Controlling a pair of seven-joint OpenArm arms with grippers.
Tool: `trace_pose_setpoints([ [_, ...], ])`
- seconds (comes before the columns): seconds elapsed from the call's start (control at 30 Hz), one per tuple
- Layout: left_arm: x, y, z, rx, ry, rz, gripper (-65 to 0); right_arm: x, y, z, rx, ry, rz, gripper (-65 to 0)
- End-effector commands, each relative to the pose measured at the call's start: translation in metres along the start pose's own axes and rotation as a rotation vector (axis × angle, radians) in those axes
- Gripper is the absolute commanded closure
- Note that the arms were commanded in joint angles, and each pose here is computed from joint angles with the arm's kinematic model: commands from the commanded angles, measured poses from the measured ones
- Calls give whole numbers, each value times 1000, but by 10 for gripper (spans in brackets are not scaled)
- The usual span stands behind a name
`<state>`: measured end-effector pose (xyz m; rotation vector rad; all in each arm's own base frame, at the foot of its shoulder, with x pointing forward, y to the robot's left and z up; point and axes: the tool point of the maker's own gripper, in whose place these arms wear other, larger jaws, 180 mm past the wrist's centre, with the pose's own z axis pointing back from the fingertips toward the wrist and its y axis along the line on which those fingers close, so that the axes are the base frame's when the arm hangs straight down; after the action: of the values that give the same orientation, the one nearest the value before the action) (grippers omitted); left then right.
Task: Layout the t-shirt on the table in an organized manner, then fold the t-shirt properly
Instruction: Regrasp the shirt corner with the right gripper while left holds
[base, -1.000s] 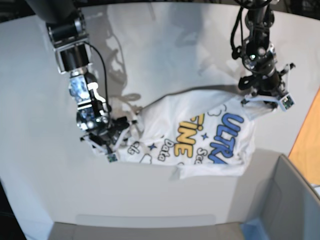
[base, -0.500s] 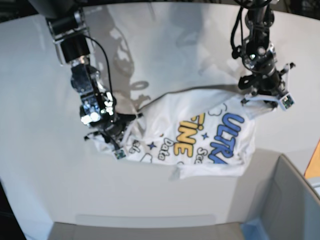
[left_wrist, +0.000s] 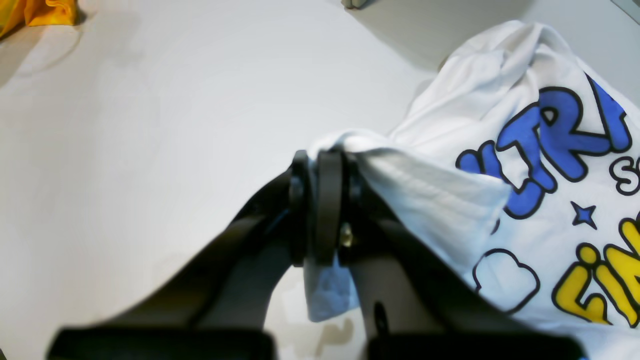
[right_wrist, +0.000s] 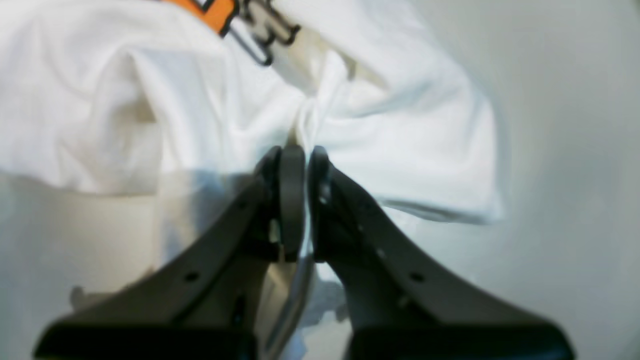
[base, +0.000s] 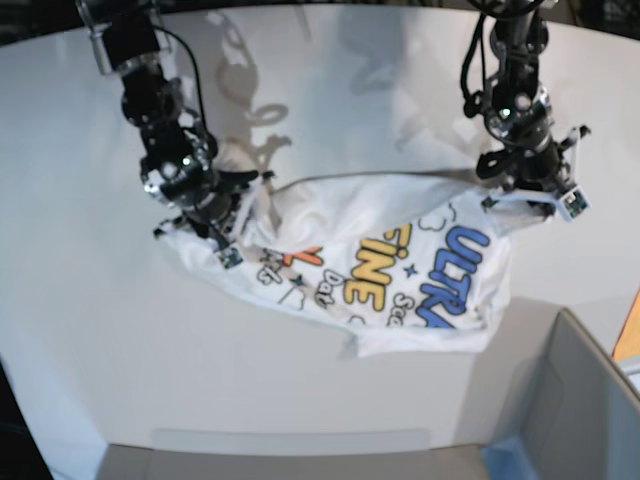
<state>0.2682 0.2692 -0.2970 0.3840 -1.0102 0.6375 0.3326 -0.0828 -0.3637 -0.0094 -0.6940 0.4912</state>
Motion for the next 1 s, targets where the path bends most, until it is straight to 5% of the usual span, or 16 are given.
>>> trace_pose_setpoints([
  [0.0, 16, 1, 2, 8, -62, 4, 0, 13, -7, 4, -15, -41, 9, 0],
  [0.13, 15, 1, 2, 7, -59, 5, 0, 12, -6, 4, -12, -36, 10, 0],
  [0.43, 8, 5, 3, 13, -44, -7, 0, 18, 6, 15, 8, -77, 13, -181],
  [0.63, 8, 5, 3, 13, -44, -7, 0, 15, 11, 17, 18, -76, 14, -173],
  [0.8, 8, 5, 3, 13, -44, -7, 0, 15, 10, 17, 17, -74, 14, 0],
  [0.97, 8, 5, 3, 13, -44, -7, 0, 17, 10, 19, 14, -82, 11, 0],
])
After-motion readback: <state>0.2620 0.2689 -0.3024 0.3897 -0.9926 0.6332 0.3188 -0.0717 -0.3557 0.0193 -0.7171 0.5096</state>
